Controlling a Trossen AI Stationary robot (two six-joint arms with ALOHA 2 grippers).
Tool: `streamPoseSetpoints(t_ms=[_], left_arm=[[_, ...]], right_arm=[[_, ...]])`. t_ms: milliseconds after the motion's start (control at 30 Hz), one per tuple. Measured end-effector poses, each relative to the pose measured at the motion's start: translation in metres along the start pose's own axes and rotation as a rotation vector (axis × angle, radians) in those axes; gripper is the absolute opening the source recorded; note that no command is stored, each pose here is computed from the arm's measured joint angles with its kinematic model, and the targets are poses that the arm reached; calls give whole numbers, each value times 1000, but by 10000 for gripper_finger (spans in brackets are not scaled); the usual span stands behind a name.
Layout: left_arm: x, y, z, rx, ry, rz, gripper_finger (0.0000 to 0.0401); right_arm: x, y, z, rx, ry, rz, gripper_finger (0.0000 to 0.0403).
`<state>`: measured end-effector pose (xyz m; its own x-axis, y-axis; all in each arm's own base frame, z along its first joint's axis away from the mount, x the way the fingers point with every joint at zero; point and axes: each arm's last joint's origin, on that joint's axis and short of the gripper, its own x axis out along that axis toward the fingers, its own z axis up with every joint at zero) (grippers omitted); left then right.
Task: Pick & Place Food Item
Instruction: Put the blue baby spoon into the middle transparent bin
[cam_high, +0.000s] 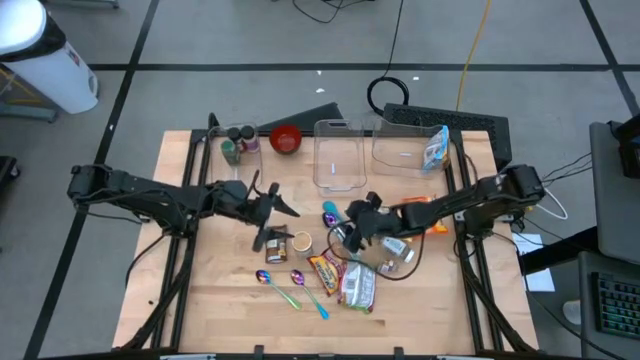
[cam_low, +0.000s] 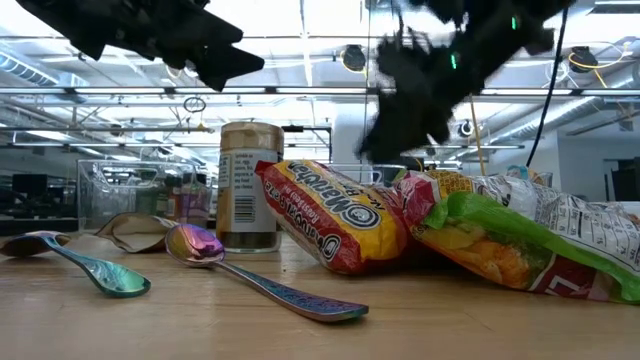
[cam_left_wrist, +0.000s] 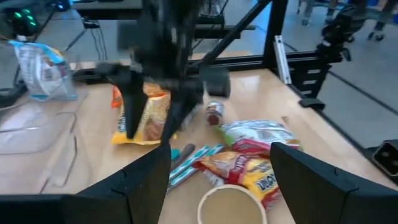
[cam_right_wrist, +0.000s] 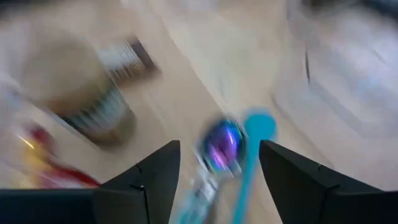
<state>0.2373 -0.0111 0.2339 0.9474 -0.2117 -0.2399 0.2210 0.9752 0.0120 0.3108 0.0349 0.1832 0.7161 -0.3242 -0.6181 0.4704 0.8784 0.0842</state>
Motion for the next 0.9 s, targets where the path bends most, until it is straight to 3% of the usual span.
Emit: streamPoseSetpoints(t_ms=[400,600,733,900], left_arm=[[-1,7,3,54,-25,136,282],[-2,14,2,58,-21,165,275],[-3,18,2,58,-18,182,269],[-5,23,2,54,-16,203,272]], right_arm=[[41,-12,-34,-41,168,-115,212],[50,-13,-42,-23,220,-97,209],[52,-14,-43,-15,227,-104,187],[53,-16,-43,-9,235,-100,126]])
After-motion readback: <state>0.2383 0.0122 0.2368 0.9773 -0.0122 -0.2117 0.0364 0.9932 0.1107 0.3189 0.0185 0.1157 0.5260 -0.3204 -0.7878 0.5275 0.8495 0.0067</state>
